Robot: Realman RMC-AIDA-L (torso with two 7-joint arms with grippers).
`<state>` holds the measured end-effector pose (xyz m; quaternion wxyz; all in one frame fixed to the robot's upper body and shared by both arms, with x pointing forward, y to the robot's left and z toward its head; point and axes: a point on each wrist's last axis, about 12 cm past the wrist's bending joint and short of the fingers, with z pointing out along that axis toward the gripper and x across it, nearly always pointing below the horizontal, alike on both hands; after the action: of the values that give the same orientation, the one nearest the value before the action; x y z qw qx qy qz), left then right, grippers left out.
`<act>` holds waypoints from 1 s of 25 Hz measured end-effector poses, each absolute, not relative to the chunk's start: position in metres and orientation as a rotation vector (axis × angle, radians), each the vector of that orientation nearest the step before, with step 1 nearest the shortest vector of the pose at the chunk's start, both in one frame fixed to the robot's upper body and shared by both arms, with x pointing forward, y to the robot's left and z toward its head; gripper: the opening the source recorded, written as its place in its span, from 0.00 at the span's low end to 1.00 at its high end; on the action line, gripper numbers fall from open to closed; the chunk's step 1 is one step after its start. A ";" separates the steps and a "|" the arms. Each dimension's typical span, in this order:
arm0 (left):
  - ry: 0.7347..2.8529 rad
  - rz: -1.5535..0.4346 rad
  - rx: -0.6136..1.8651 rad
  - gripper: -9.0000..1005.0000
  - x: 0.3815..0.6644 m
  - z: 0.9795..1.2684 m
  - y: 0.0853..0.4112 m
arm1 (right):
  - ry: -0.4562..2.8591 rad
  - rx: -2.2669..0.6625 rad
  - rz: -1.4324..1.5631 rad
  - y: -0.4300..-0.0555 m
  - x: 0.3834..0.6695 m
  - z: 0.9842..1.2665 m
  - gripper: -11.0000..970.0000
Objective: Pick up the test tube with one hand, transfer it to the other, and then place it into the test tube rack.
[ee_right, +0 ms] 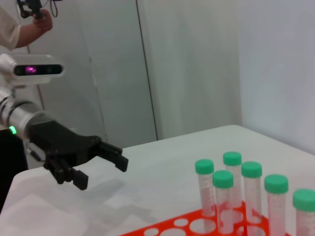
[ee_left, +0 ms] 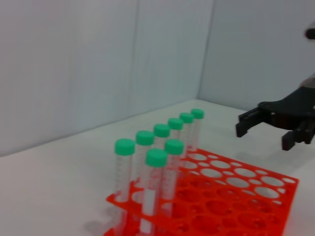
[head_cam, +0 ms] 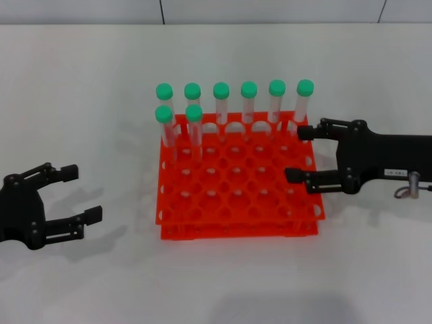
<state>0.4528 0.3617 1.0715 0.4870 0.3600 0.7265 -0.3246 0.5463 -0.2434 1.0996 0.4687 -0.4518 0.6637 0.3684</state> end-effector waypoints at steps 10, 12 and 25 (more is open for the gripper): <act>1.749 -0.839 0.941 0.89 0.463 1.086 0.364 | 1.670 -1.127 0.907 -0.258 0.539 1.091 0.86; 1.750 -0.840 0.942 0.89 0.463 1.087 0.364 | 1.684 -1.130 0.910 -0.259 0.538 1.088 0.86; 1.755 -0.851 0.952 0.89 0.468 1.088 0.362 | 1.719 -1.149 0.911 -0.263 0.536 1.082 0.85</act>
<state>0.4677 0.3618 1.0880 0.4666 0.3878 0.7153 -0.3468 0.5360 -0.2627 1.0823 0.4268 -0.4599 0.6881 0.3645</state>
